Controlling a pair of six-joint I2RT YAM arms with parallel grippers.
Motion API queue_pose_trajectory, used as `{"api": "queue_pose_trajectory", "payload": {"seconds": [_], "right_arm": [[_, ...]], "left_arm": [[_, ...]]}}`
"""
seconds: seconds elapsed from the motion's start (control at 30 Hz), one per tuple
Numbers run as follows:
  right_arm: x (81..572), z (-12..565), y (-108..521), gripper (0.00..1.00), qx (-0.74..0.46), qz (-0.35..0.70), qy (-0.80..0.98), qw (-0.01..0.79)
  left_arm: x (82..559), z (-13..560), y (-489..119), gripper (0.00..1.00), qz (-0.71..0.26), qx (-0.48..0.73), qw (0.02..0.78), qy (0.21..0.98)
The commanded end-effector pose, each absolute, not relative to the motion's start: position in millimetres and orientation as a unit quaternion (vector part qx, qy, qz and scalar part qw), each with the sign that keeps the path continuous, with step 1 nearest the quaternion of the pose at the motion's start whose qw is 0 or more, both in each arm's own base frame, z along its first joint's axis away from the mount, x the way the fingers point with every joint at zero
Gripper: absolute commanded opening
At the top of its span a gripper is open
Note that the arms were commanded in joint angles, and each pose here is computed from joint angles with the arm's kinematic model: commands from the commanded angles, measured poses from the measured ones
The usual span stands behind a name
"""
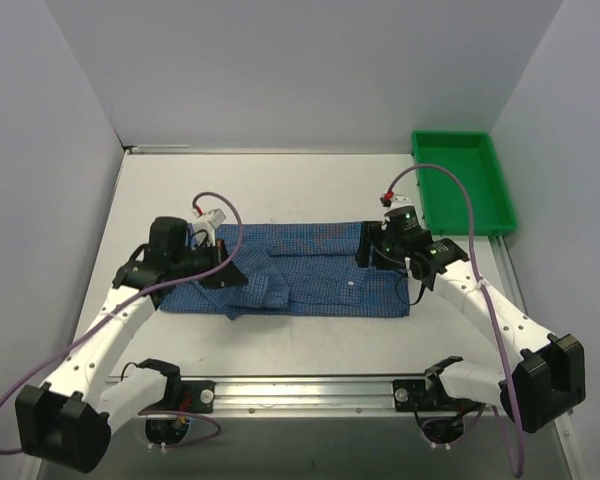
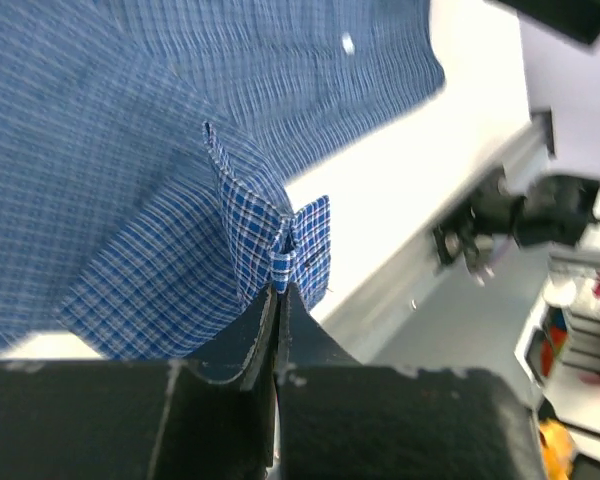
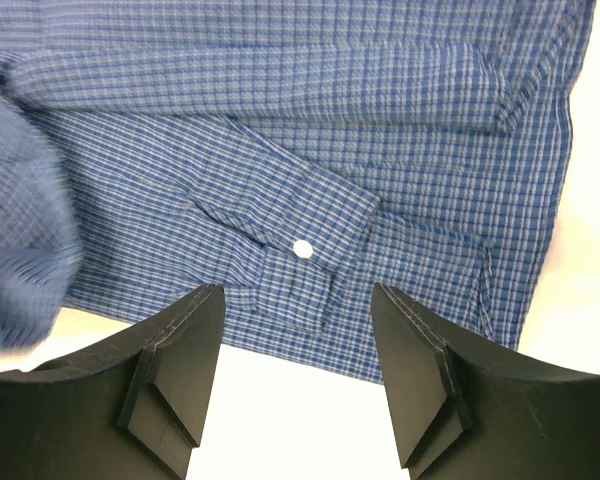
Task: Fold and stack the long sleeve shirts
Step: Fold the shirt
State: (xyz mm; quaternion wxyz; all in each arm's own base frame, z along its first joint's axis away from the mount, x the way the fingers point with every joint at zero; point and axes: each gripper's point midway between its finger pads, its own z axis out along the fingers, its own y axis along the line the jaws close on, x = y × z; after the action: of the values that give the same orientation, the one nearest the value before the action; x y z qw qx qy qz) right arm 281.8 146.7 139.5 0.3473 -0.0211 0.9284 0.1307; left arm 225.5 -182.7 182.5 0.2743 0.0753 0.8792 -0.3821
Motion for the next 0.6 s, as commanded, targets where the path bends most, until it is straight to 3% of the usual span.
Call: {"api": "queue_pose_trajectory", "payload": {"seconds": [0.0, 0.3, 0.43, 0.57], "right_arm": [[273, 131, 138, 0.61, -0.007, 0.115, 0.933, 0.34], [274, 133, 143, 0.6, -0.013, 0.116, 0.932, 0.344], [279, 134, 145, 0.6, -0.014, 0.116, 0.931, 0.346], [286, 132, 144, 0.6, -0.015, 0.102, 0.932, 0.348]], "left_arm": [[182, 179, -187, 0.03, -0.43, 0.083, 0.225, 0.87], [103, 240, -195, 0.04, -0.557, 0.129, 0.234, 0.786], [74, 267, -193, 0.03, -0.585, 0.171, 0.262, 0.748], [66, 258, -191, 0.04, -0.583, 0.181, 0.258, 0.749]]}}
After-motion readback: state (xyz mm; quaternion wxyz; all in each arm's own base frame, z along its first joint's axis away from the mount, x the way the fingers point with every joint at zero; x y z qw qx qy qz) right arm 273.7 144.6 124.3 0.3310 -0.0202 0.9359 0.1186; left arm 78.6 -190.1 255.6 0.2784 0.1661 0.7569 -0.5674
